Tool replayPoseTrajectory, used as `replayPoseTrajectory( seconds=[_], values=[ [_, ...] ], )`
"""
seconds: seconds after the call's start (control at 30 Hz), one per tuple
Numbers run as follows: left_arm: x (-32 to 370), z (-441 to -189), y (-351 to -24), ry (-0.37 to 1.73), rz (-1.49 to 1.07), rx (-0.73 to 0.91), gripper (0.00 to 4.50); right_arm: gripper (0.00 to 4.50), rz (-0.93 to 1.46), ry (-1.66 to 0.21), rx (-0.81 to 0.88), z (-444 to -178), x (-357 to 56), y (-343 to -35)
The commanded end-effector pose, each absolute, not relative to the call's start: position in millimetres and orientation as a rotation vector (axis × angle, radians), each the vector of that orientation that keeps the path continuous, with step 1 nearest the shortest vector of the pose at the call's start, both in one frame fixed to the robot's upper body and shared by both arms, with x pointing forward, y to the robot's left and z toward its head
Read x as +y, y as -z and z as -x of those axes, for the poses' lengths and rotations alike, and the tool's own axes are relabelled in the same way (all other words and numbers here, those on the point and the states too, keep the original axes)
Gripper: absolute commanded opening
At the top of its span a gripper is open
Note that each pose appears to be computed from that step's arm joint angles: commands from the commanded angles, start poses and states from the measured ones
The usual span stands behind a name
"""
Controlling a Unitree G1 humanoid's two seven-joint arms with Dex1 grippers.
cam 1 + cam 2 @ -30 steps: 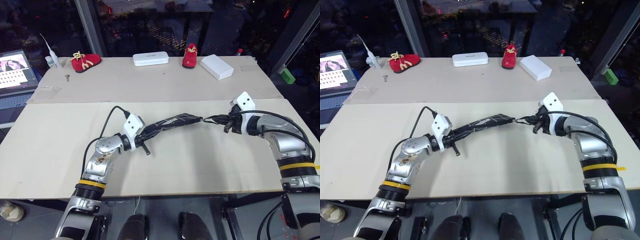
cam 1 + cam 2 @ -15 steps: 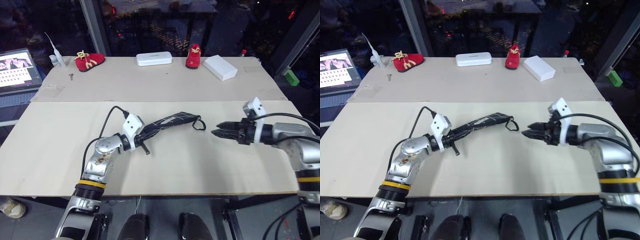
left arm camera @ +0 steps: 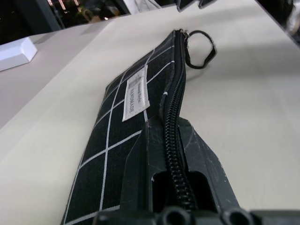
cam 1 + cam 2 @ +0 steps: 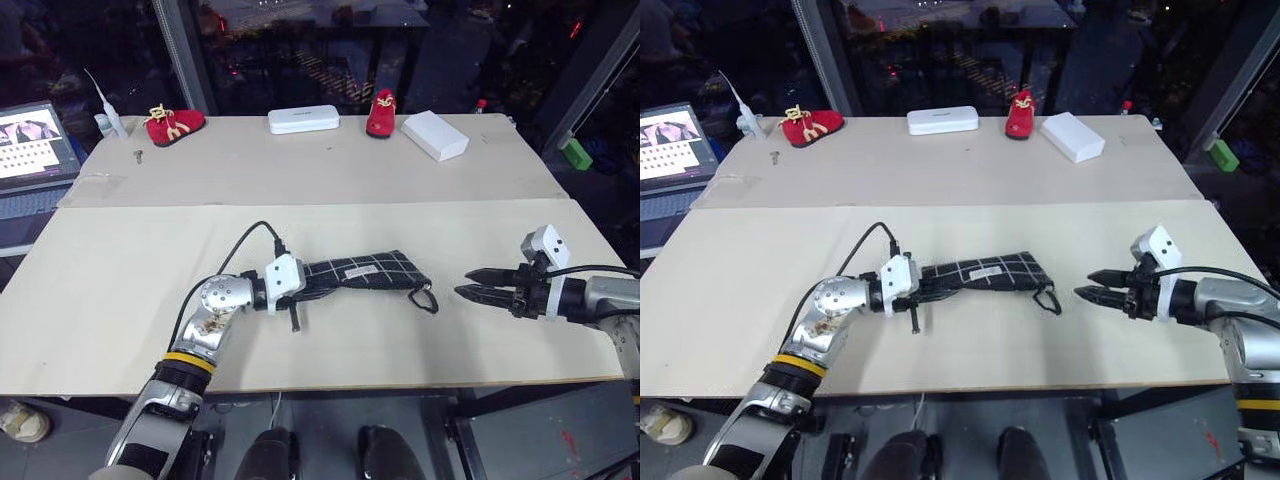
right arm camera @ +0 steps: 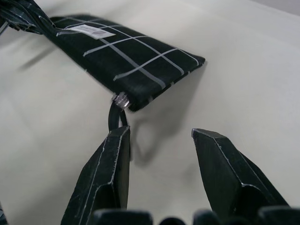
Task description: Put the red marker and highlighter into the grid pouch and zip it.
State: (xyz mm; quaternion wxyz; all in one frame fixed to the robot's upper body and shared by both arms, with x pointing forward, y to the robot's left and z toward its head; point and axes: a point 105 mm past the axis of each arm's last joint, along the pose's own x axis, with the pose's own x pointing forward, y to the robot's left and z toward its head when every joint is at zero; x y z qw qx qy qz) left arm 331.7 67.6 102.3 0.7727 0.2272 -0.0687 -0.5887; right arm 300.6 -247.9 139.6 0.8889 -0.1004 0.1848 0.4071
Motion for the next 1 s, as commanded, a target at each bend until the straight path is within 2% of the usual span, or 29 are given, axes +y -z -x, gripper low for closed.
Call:
replayPoseTrajectory(
  seconds=[0.03, 0.1, 0.27, 0.37, 0.5, 0.57, 0.67, 0.87, 1.0],
  values=[
    [71.3, -330.0, -103.7, 1.319, -0.496, -0.167, 0.77, 2.39, 0.261, -0.810, 0.346, -300.9, -250.6, -146.6],
    [68.9, -324.3, -110.2, 1.345, -0.441, -0.197, 1.28, 2.39, 0.258, -0.797, 0.351, -300.4, -252.6, -145.3],
    [66.3, -312.0, -132.0, 1.340, -0.292, -0.250, 3.25, 2.39, 0.264, -0.785, 0.360, -301.7, -256.8, -143.4],
    [69.1, -304.8, -137.3, 1.345, -0.218, -0.215, 3.25, 2.39, 0.266, -0.779, 0.361, -303.9, -258.8, -143.8],
    [86.9, -311.5, -156.5, 1.210, -0.074, -0.177, 3.25, 2.39, 0.275, -0.767, 0.362, -308.1, -264.7, -146.0],
    [124.8, -328.1, -170.5, 0.992, 0.076, -0.141, 3.25, 2.39, 0.267, -0.747, 0.354, -311.0, -271.8, -148.6],
    [168.5, -333.6, -175.8, 0.761, 0.181, -0.100, 3.25, 2.39, 0.255, -0.717, 0.352, -313.0, -280.6, -147.2],
    [225.1, -315.6, -174.2, 0.520, 0.246, -0.079, 3.25, 2.39, 0.126, -0.671, 0.326, -324.2, -286.2, -138.6],
    [243.0, -312.9, -169.3, 0.434, 0.262, -0.069, 3.25, 2.39, 0.106, -0.663, 0.331, -328.7, -286.0, -133.1]
  ],
)
